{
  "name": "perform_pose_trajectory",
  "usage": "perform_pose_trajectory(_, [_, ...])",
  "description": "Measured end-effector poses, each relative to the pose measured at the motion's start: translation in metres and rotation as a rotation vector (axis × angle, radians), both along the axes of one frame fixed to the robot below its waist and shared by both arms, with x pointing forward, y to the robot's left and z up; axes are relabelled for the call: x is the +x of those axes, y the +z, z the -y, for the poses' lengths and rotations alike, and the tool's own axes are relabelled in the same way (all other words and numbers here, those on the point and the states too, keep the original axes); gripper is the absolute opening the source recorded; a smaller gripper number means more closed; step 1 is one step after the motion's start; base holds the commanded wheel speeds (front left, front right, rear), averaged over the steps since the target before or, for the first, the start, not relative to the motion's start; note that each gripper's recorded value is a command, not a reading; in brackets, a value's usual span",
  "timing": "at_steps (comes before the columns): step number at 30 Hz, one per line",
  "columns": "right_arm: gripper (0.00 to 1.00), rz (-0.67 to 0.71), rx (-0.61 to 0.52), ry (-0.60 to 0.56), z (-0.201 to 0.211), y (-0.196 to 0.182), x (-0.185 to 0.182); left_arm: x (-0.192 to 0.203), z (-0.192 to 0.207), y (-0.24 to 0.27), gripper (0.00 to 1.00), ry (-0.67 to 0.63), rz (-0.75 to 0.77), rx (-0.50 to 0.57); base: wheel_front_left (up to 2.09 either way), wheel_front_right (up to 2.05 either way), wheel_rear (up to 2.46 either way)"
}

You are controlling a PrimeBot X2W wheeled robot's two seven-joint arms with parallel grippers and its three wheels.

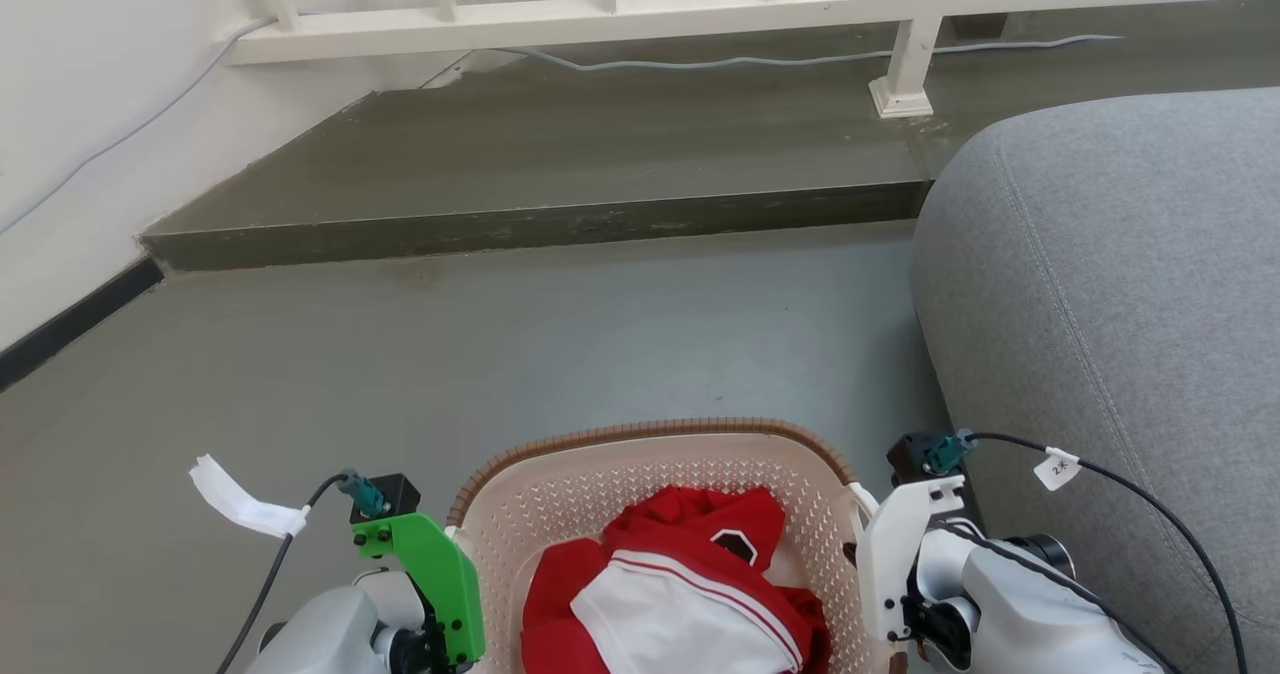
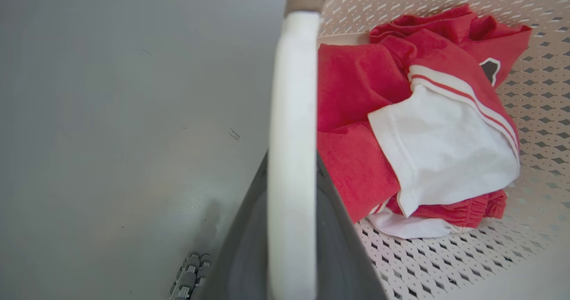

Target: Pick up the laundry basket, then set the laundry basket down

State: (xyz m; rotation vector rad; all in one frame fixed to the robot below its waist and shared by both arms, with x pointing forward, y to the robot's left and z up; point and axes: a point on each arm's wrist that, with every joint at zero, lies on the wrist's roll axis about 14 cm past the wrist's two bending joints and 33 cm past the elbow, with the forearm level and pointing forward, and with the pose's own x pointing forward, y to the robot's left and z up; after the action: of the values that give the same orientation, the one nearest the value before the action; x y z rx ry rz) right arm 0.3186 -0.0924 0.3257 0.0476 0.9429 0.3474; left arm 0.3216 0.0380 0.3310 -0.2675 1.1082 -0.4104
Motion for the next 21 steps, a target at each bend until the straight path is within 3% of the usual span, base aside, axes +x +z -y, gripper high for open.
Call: perform_pose_trajectory(21, [0.0, -0.023, 0.015, 0.002, -0.0038, -0.0019, -0.0042, -0.0039, -0.0023, -0.003, 0.0, 0.008, -0.028, 0.0, 0.0, 0.0, 0.0])
